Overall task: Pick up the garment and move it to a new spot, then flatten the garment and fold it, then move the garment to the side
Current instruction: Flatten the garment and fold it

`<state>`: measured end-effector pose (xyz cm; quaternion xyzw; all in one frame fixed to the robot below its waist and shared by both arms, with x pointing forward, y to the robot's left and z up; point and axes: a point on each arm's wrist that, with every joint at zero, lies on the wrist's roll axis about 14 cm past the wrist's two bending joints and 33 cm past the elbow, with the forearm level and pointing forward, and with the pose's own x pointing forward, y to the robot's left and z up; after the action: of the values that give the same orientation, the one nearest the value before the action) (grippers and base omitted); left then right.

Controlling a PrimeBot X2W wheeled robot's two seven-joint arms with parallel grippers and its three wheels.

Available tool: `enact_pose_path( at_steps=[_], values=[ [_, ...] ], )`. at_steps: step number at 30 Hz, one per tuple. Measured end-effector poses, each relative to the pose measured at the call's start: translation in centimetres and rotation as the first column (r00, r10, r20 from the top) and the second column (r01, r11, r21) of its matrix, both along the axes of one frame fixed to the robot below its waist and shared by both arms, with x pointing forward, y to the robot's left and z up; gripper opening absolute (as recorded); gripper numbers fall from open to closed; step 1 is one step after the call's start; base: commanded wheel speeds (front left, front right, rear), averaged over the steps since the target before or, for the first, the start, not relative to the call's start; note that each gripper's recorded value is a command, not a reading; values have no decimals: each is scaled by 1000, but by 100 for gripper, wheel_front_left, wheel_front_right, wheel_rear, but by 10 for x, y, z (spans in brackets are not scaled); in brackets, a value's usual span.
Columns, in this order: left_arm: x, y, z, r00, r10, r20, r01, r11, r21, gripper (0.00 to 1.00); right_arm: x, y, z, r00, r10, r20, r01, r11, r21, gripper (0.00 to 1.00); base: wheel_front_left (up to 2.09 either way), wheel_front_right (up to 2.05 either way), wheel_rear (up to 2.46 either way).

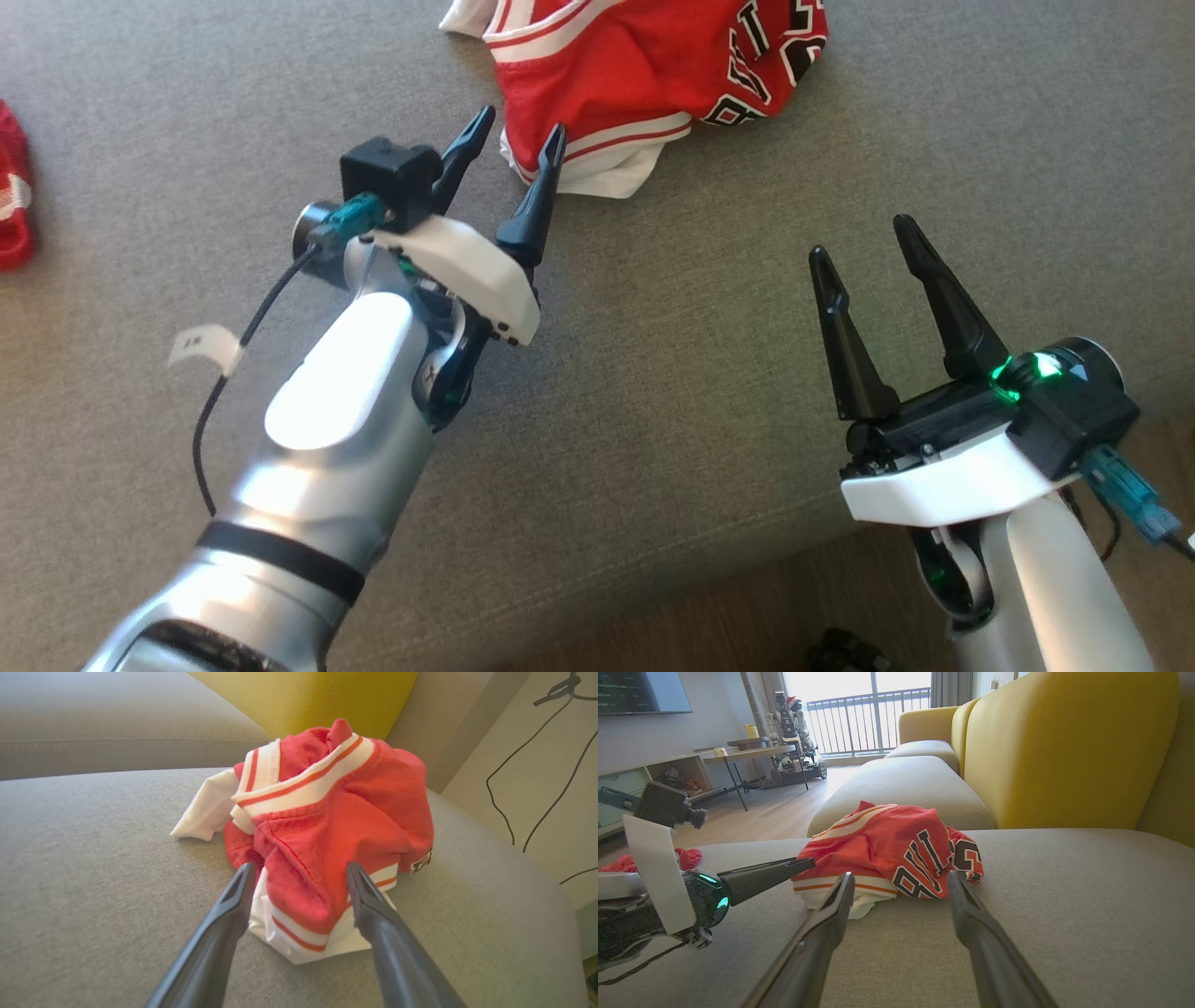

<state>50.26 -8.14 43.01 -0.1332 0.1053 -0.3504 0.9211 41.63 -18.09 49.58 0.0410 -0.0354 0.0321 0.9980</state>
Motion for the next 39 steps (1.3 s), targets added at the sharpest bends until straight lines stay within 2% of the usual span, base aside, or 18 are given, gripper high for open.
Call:
enact_pose_path(
  at_steps=[2, 3, 4, 7, 12, 16, 20, 21, 23, 27, 31, 35, 37, 39],
  values=[
    [2, -5, 0, 1000, -21, 2, 21, 1000, -1, 99, 1, -1, -2, 1000, -2, -5, 2, 1000, -1, 100, 0, 0, 0],
    [5, -6, 2, 1000, -20, 2, 20, 1000, -11, 54, 1, -1, -2, 1000, -3, -6, 3, 1000, 0, 100, 0, 0, 0],
    [7, -8, 5, 1000, -21, 8, 22, 1000, -15, 0, 1, -2, -3, 1000, -4, -7, 4, 1000, 3, 100, 0, 0, 0],
    [12, -12, 14, 999, -35, 16, 35, 998, -49, 0, 4, -4, 0, 1000, -10, 4, 10, 1000, 12, 100, 0, 0, 0],
    [10, -28, 32, 997, -63, -39, 56, 984, -169, 0, 1, -8, 9, 999, -24, 25, 23, 999, 29, 100, 0, 0, 0],
    [15, -64, 106, 980, -169, 107, 190, 952, -240, 0, -3, -9, 19, 998, -30, 49, 27, 998, 53, 100, 0, 0, 0],
    [29, -84, 201, 932, -221, 287, 300, 915, -270, 0, -9, -17, 32, 995, -55, 79, 49, 996, 80, 100, 0, 0, 0],
    [29, -84, 201, 932, -221, 287, 300, 915, -270, 0, -9, -17, 32, 995, -55, 79, 49, 996, 80, 100, 0, 0, 0],
    [30, -93, 237, 913, -245, 325, 341, 896, -283, 0, -15, -23, 38, 993, -76, 89, 67, 993, 98, 100, 0, 0, 0],
    [25, -108, 295, 900, -270, 341, 393, 841, -372, 0, -26, -35, 53, 986, -115, 122, 99, 986, 131, 100, 0, 0, 0],
    [14, -120, 353, 877, -255, 408, 429, 799, -422, 0, -38, -44, 67, 977, -148, 155, 124, 981, 152, 100, 0, 0, 0],
    [5, -112, 411, 848, -151, 508, 430, 756, -494, 0, -45, -56, 76, 967, -183, 179, 153, 974, 167, 100, 0, 0, 0],
    [13, -102, 422, 854, -81, 514, 389, 755, -528, 0, -44, -57, 76, 966, -185, 182, 155, 974, 168, 100, 0, 0, 0],
    [31, -95, 408, 882, -39, 470, 318, 785, -531, 0, -42, -55, 77, 966, -180, 186, 148, 974, 171, 100, 0, 0, 0]
  ],
)
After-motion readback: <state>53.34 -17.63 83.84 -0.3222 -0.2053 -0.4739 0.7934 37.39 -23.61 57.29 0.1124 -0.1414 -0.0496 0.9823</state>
